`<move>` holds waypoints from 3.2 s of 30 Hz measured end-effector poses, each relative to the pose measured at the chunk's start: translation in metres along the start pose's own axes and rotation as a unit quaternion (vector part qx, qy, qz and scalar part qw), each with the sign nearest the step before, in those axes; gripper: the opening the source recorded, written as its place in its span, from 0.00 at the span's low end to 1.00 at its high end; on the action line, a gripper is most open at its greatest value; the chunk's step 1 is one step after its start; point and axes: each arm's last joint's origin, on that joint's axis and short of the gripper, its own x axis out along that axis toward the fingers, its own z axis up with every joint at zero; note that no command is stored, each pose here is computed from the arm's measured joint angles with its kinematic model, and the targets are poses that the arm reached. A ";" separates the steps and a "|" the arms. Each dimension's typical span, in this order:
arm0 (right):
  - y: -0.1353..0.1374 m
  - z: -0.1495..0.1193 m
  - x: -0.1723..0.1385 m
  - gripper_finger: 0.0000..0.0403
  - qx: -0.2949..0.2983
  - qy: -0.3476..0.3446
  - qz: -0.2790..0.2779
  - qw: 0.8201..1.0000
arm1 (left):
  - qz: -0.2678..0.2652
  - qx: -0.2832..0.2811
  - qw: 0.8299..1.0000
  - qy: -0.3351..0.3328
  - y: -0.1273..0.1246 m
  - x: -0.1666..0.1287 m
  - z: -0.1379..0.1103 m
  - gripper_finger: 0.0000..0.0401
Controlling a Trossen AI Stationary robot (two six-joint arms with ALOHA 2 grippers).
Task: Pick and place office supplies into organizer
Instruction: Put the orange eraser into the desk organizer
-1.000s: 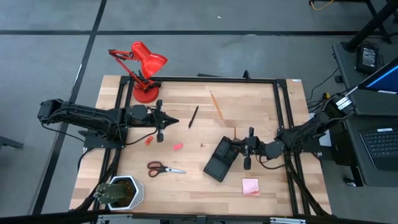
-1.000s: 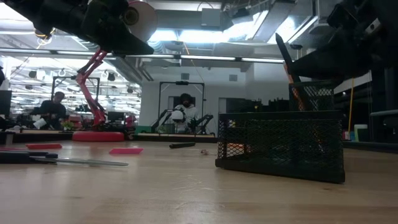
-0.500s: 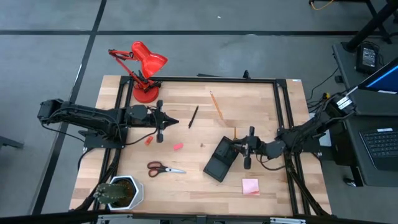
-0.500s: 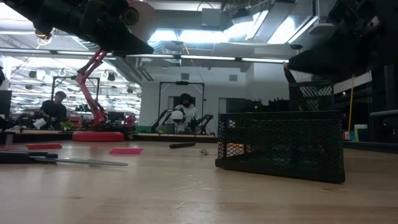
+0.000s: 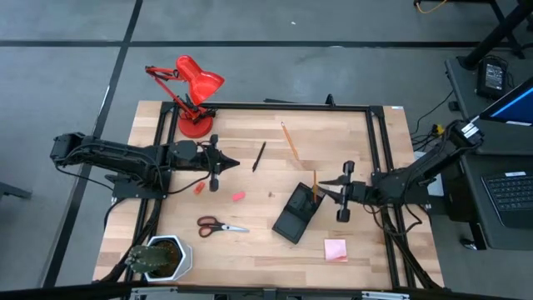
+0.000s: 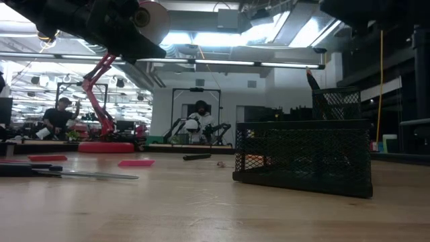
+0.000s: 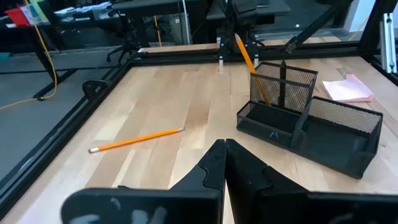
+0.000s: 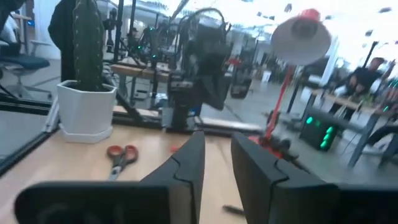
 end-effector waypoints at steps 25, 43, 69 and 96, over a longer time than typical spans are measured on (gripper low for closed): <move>-0.028 -0.001 0.010 0.03 -0.056 0.019 -0.072 0.996 | 0.117 -0.107 0.932 0.327 -0.040 -0.021 0.047 0.01; -0.027 -0.005 0.010 0.03 -0.063 0.035 -0.067 0.995 | 0.174 -0.148 0.853 0.469 -0.066 -0.015 0.016 0.06; -0.027 -0.007 0.010 0.03 -0.061 0.042 -0.065 0.995 | 0.300 -0.257 0.760 0.516 -0.061 -0.022 -0.044 0.45; -0.027 -0.007 0.010 0.03 -0.064 0.042 -0.065 0.995 | 0.249 -0.296 0.780 0.492 -0.052 -0.011 -0.092 0.45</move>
